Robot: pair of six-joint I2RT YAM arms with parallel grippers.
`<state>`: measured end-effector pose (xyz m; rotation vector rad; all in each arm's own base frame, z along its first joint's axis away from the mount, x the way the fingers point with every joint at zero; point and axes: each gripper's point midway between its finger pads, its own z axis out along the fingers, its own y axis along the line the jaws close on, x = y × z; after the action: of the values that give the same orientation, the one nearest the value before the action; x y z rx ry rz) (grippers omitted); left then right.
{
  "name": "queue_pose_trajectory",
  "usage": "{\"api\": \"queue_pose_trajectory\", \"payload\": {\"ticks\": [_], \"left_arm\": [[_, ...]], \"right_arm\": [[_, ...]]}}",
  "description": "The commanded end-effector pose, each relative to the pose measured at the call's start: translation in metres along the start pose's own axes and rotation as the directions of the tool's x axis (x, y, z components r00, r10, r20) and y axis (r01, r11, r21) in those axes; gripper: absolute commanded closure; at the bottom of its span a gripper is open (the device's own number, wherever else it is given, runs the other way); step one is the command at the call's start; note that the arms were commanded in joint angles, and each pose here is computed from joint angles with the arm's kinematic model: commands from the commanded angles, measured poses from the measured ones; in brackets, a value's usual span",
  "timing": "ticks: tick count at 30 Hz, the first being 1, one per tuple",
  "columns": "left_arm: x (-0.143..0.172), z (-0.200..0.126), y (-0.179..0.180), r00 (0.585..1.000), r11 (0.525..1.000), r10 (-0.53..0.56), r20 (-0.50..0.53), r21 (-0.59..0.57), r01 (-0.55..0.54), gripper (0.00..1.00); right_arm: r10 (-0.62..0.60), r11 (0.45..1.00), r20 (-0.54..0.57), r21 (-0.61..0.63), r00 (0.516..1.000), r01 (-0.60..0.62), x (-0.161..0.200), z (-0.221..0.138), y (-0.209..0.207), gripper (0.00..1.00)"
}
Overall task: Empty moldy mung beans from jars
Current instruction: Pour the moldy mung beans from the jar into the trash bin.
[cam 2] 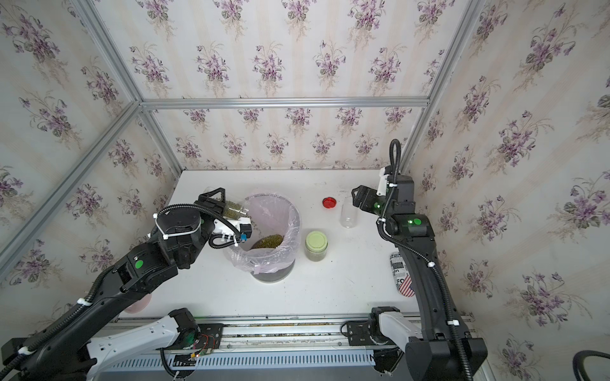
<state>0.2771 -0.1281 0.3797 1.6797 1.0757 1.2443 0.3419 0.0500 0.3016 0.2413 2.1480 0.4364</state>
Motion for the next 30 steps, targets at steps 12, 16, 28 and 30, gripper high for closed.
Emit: {"api": "queue_pose_trajectory", "payload": {"ticks": [12,16,28,30], "left_arm": [[0.0014,0.0021,0.0063,0.999,0.999,0.046,-0.02,-0.016,-0.047,0.51],[0.0017,0.0013,0.0079,0.999,0.999,0.05,-0.021,-0.019,-0.051,0.51],[0.0006,0.0006,0.0092,0.998,0.998,0.064,-0.018,-0.022,-0.064,0.52],[0.0003,0.0002,0.0096,0.998,0.998,0.063,-0.017,-0.023,-0.063,0.52]], "right_arm": [[-0.012,1.0,0.03,-0.008,0.999,0.012,-0.008,-0.0035,0.0035,0.14],[-0.012,1.0,0.029,-0.007,0.999,0.012,-0.0077,-0.0035,0.0034,0.14],[-0.012,1.0,0.031,-0.009,0.999,0.012,-0.0084,-0.0049,0.004,0.14],[-0.011,1.0,0.032,-0.009,0.999,0.011,-0.0084,-0.0056,0.004,0.14]]}}
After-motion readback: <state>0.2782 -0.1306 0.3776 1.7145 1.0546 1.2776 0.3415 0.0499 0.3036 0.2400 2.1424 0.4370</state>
